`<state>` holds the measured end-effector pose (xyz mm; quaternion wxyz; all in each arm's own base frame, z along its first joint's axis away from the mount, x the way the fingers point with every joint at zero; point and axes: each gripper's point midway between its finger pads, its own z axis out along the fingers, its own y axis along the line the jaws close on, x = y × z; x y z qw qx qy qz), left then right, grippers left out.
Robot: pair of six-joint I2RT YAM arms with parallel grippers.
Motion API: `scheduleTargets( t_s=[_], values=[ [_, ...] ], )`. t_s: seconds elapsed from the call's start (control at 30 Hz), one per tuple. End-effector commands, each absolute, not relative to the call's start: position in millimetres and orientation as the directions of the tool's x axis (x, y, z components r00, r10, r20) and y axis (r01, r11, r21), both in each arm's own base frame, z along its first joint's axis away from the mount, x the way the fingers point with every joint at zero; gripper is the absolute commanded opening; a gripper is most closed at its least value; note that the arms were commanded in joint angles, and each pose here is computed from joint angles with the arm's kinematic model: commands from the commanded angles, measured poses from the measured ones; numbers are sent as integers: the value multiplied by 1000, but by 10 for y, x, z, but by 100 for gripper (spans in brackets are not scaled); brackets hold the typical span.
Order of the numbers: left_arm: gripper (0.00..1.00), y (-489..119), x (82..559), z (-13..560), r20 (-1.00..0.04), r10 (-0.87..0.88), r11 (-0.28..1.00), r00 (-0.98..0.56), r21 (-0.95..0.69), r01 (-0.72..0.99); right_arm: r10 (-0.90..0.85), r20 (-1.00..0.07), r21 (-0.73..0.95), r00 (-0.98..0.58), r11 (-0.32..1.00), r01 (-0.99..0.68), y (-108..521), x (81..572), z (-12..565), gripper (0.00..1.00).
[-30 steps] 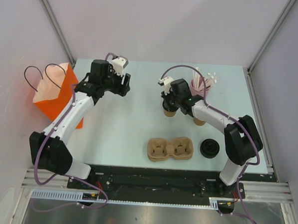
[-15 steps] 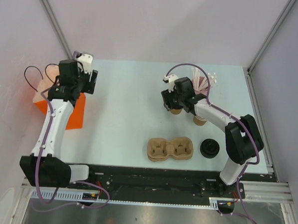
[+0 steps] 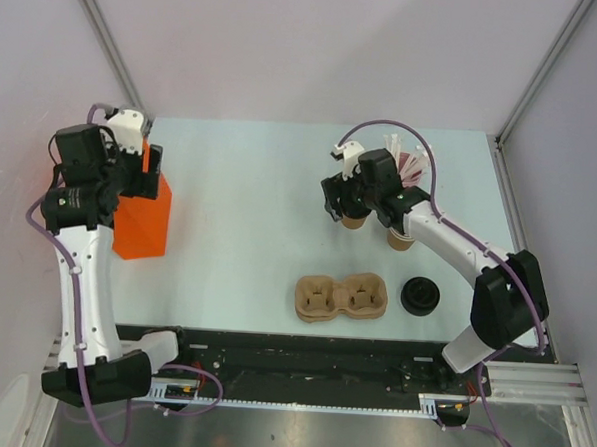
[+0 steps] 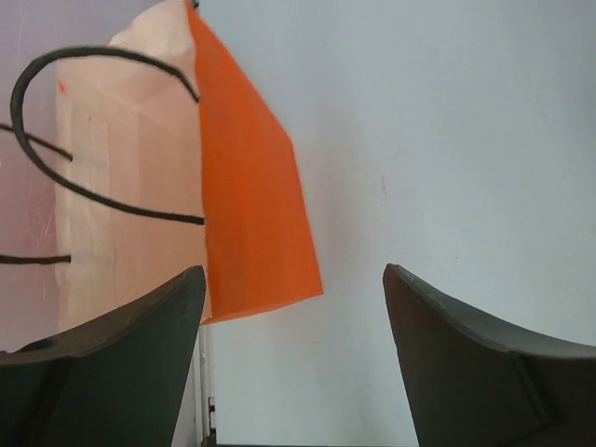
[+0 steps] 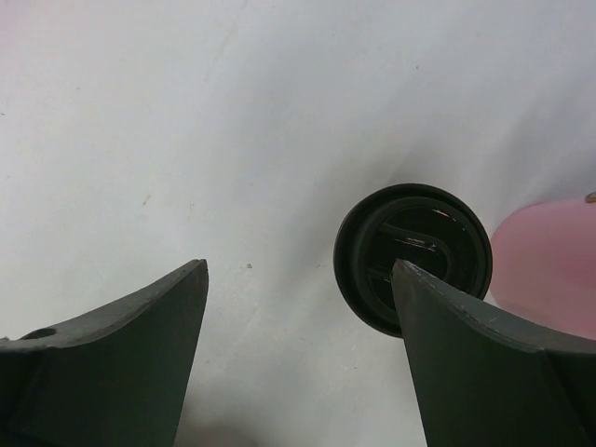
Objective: Pack the takeout coffee
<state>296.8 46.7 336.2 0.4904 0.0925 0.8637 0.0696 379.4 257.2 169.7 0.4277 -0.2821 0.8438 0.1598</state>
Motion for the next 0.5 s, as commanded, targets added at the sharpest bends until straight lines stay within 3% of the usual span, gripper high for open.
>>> scheduleTargets(
  t_s=[0.0,0.47],
  values=[
    [83,705,2915,3247,-771,287,954,-569,287,91,-330,-852,19,-408,758,-652,2606,3704,2029,85],
    [82,1324,3243,3070,-654,272,916,-706,401,-18,-334,-854,30,-398,733,-679,2517,3521,2214,87]
  ],
)
